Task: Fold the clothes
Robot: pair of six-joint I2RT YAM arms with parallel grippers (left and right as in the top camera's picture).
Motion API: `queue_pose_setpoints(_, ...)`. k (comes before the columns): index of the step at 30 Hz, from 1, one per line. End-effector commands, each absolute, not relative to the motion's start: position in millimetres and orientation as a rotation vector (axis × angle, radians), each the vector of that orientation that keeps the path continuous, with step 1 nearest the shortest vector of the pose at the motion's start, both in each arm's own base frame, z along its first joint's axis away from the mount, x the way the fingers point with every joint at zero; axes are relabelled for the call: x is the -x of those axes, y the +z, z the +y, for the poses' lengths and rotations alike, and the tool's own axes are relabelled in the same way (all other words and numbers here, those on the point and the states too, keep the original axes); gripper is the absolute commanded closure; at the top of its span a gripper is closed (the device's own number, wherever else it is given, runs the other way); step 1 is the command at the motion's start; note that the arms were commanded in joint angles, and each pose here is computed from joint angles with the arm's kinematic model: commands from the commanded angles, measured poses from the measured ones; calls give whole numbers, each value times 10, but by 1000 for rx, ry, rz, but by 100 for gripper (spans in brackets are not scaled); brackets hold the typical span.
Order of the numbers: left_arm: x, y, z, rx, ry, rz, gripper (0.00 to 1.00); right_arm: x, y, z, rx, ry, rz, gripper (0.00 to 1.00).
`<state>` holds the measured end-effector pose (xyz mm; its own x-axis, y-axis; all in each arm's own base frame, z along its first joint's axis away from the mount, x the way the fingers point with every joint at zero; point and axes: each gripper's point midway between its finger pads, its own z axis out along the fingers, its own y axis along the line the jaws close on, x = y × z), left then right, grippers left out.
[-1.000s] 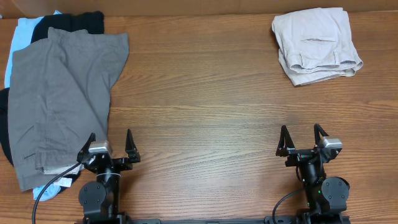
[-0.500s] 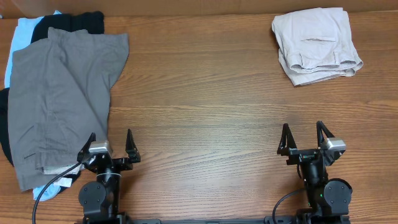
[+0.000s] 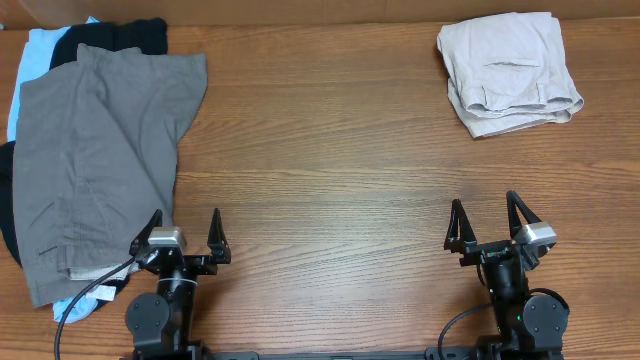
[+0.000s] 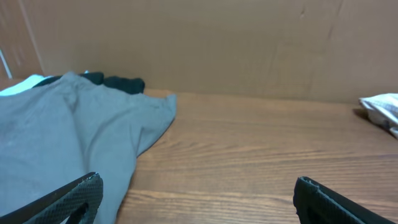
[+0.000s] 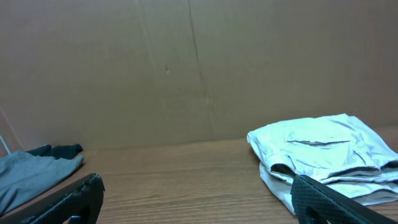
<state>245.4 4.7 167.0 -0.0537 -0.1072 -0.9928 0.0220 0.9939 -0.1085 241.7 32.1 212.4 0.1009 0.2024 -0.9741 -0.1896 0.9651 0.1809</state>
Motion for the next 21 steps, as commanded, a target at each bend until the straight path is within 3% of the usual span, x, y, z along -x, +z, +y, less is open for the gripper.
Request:
queue_pose_setpoints(1,-2383,2090,26,37,-99,1538,0,-2326,2465,342,11,296,1362,0)
queue_pose_setpoints(9,-2362,2494,27,42,-98,1574,0,-2191,2854,334,16,295,1318,0)
queue_pose_setpoints(21,-2771,2959,-112,-14,-220,1933,0,-2307,3236,340,-10,296,1559,0)
